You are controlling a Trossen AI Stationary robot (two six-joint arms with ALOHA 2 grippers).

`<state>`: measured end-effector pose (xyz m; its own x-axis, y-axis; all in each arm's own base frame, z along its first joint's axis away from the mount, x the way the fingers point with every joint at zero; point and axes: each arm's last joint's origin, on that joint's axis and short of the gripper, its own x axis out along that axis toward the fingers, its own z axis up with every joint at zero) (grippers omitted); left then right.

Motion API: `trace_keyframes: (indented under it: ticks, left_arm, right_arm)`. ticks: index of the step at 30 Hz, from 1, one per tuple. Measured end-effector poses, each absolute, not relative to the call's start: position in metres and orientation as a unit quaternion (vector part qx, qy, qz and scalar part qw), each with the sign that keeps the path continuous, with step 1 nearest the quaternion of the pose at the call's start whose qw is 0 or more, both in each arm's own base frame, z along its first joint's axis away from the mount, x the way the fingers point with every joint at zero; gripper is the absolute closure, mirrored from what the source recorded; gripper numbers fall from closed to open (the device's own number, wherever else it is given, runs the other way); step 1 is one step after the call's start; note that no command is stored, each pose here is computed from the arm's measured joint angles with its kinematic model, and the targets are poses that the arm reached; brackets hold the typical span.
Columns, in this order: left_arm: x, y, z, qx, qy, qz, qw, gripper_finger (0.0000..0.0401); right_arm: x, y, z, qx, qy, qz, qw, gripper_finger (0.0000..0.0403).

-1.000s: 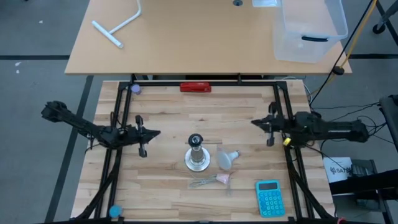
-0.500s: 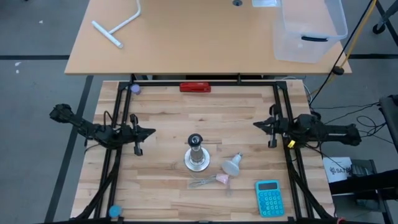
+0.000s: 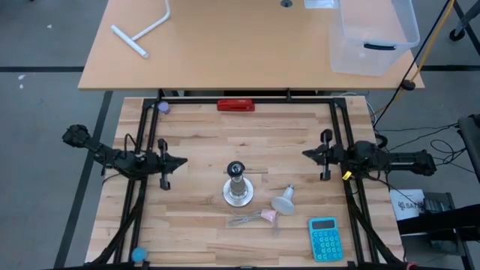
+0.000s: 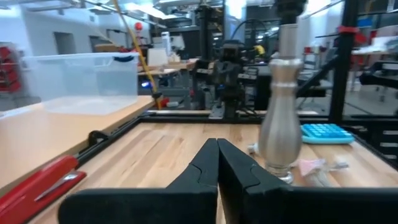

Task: Screw lightbulb
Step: Return to Home Position

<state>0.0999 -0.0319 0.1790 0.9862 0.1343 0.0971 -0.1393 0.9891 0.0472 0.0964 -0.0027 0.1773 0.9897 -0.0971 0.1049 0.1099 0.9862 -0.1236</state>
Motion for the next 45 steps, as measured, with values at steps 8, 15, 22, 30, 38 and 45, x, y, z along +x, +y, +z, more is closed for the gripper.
trace_keyframes:
  ticks: [8, 15, 22, 30, 38, 45]
  left_arm:
    - [0.1, -0.036, 0.182, 0.045, -0.068, 0.005, 0.997, 0.0401]
    - [0.101, -0.034, 0.176, 0.073, -0.04, -0.006, 0.997, 0.0401]
    - [0.103, -0.03, 0.175, 0.078, -0.031, 0.023, 0.996, 0.0401]
    - [0.105, -0.021, 0.175, 0.079, -0.025, 0.081, 0.993, 0.0401]
    - [0.107, -0.014, 0.171, 0.076, -0.008, 0.076, 0.994, 0.0401]
    - [0.108, -0.01, 0.168, 0.061, -0.001, 0.018, 0.998, 0.0401]
  right_arm:
    - [0.097, -0.001, 0.173, -0.057, -0.03, -0.018, 0.998, 0.0403]
    - [0.097, 0.0, 0.173, -0.058, -0.031, -0.01, 0.998, 0.0403]
    - [0.097, 0.0, 0.173, -0.057, -0.031, 0.002, 0.998, 0.0403]
    - [0.097, 0.0, 0.173, -0.058, -0.03, 0.002, 0.998, 0.0403]
    - [0.098, 0.005, 0.169, -0.048, -0.009, 0.085, 0.995, 0.0403]
    - [0.098, 0.005, 0.169, -0.041, -0.008, 0.093, 0.995, 0.0403]
